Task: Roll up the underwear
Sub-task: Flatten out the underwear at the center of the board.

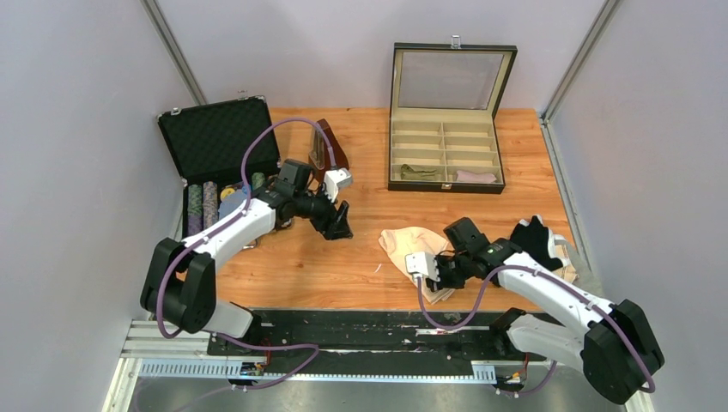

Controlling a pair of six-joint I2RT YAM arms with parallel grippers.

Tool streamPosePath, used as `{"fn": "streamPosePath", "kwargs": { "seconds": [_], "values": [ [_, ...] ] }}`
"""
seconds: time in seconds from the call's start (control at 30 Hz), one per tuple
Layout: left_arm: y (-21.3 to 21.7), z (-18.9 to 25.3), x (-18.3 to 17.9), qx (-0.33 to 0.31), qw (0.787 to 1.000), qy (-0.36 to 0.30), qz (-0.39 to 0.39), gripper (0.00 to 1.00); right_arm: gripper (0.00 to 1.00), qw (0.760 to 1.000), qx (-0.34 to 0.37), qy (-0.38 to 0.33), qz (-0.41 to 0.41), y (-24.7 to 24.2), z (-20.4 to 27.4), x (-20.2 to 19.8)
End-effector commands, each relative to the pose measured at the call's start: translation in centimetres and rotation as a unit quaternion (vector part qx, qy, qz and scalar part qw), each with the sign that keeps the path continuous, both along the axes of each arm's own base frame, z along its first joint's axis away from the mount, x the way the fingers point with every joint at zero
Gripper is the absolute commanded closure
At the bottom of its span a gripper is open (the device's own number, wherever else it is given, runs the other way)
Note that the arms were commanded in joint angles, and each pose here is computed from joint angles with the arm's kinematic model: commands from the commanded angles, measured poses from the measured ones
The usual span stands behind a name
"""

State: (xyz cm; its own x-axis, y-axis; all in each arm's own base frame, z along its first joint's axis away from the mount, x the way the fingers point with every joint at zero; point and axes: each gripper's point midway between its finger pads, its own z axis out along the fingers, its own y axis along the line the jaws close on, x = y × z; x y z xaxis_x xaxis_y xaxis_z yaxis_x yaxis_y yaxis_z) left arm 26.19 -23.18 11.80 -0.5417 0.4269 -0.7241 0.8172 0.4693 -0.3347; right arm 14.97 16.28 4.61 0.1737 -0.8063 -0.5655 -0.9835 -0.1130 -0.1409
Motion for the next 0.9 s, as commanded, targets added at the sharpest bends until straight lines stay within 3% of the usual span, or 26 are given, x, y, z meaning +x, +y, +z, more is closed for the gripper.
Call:
{"fn": "streamPosePath", "kwargs": {
  "seconds": [0.0,0.07,0.2,0.33,0.47,0.57,0.73,0.87],
  "values": [
    [-0.3,1.6,0.1,-0.019,0.999,-0.027,0.001,0.22,0.88,0.999,-0.007,0.018,0.028,0.0,0.6,-0.9],
    [-0.2,1.6,0.1,-0.018,0.999,-0.028,0.001,0.22,0.99,1.000,-0.001,0.016,0.022,0.5,1.4,-0.4],
    [0.1,1.9,0.5,-0.009,0.999,-0.040,0.010,0.22,1.00,0.998,0.060,0.003,-0.030,3.9,7.6,3.1],
    [1.3,3.2,1.8,0.019,0.996,-0.082,0.039,0.20,1.00,0.984,0.130,0.026,-0.120,7.6,16.8,6.7],
    [3.2,7.2,3.8,0.035,0.977,-0.192,0.088,0.20,1.00,0.963,0.180,0.074,-0.189,9.7,23.5,8.0],
    [5.5,11.4,4.9,0.040,0.946,-0.289,0.144,0.18,1.00,0.939,0.226,0.125,-0.225,10.9,27.2,8.1],
    [7.2,14.7,5.2,0.048,0.917,-0.356,0.171,0.17,1.00,0.883,0.251,0.241,-0.315,10.0,25.9,10.3],
    [6.6,15.4,4.6,0.037,0.918,-0.367,0.149,0.19,1.00,0.802,0.219,0.350,-0.431,6.8,18.8,13.1]
  ]
}}
